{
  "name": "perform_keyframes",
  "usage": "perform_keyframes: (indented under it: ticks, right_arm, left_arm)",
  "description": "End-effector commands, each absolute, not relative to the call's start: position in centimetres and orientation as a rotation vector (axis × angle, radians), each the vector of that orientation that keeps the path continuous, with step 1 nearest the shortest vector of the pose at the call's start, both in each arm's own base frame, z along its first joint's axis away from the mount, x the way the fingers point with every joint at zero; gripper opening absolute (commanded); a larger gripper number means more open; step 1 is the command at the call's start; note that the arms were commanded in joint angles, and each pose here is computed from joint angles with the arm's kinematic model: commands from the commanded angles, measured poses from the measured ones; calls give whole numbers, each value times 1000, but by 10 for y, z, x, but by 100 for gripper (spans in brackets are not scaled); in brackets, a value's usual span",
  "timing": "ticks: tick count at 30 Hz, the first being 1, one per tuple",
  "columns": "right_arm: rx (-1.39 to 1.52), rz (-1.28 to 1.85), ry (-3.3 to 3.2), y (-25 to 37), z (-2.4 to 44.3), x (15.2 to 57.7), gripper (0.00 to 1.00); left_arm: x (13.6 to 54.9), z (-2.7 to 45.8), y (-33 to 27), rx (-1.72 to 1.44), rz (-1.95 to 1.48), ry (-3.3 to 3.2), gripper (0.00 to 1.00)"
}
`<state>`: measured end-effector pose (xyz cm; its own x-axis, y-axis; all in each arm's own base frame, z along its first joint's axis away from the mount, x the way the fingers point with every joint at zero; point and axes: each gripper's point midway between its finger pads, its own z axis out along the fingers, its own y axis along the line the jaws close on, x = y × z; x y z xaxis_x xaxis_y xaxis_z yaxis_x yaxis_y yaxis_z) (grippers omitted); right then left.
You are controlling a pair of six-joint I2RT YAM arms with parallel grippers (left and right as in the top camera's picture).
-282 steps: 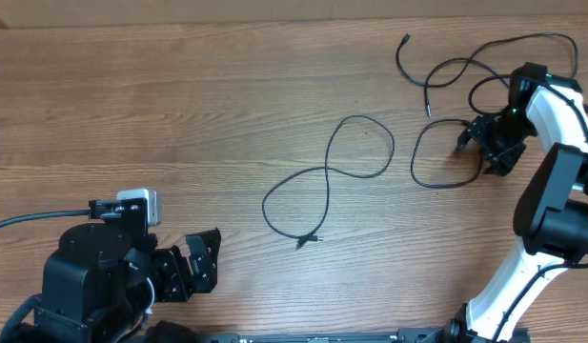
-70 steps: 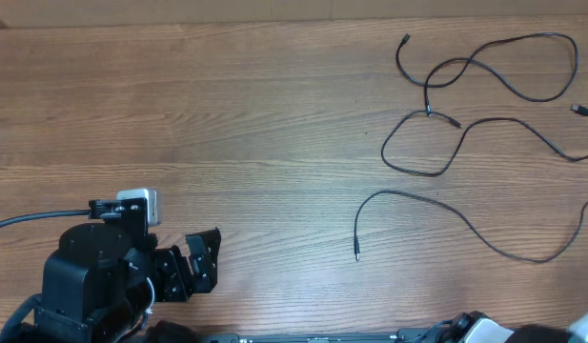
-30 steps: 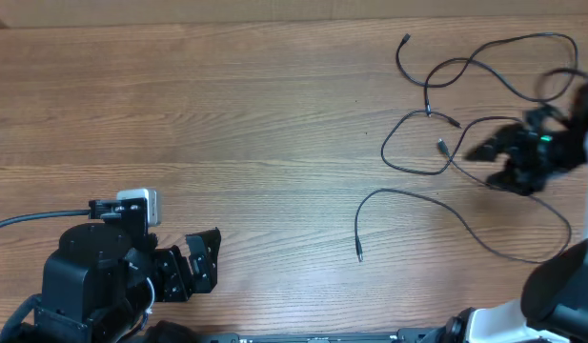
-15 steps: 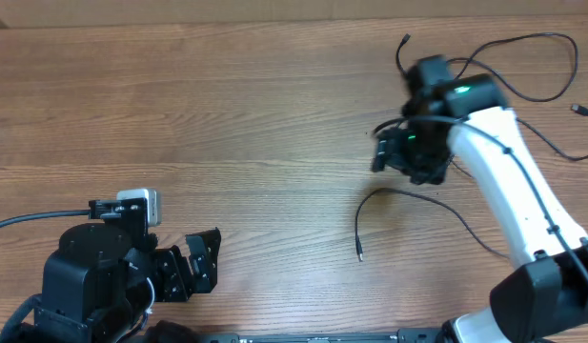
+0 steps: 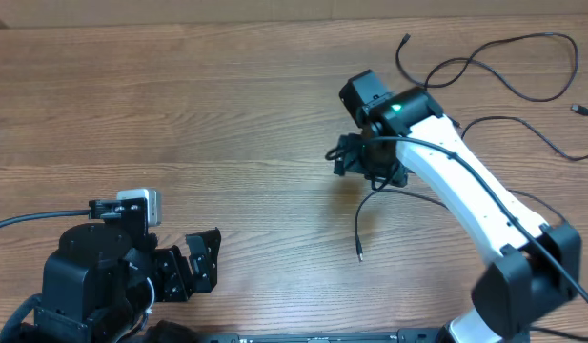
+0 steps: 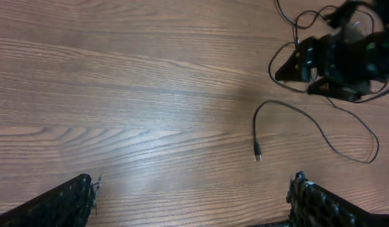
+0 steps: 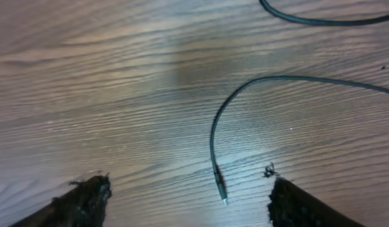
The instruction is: Untangle cables
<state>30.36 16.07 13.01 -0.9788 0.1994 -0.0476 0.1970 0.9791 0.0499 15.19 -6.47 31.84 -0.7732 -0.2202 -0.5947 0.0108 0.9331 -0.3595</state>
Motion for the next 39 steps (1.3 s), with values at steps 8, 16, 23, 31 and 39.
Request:
perform_keyframes:
  ticks: [8,16,23,31,39]
  right_arm:
    - [342,41,3160,164,75,296,79]
    - [359,60,3187,160,33,280,70]
    - [380,94,3191,158,1,267,41]
    - [409,16,3186,148,-21,251,24]
    - [486,-65,3180,137,-22,246,4]
  left_arm:
    - [153,319,-64,-136,-439,2414,100]
    - [153,319,-64,-136,-439,2414,99]
    - [153,319,-64,-136,-439,2414,100]
    - [153,319,-64,-136,-439,2415,99]
    - [153,319,-64,-136,-439,2415,100]
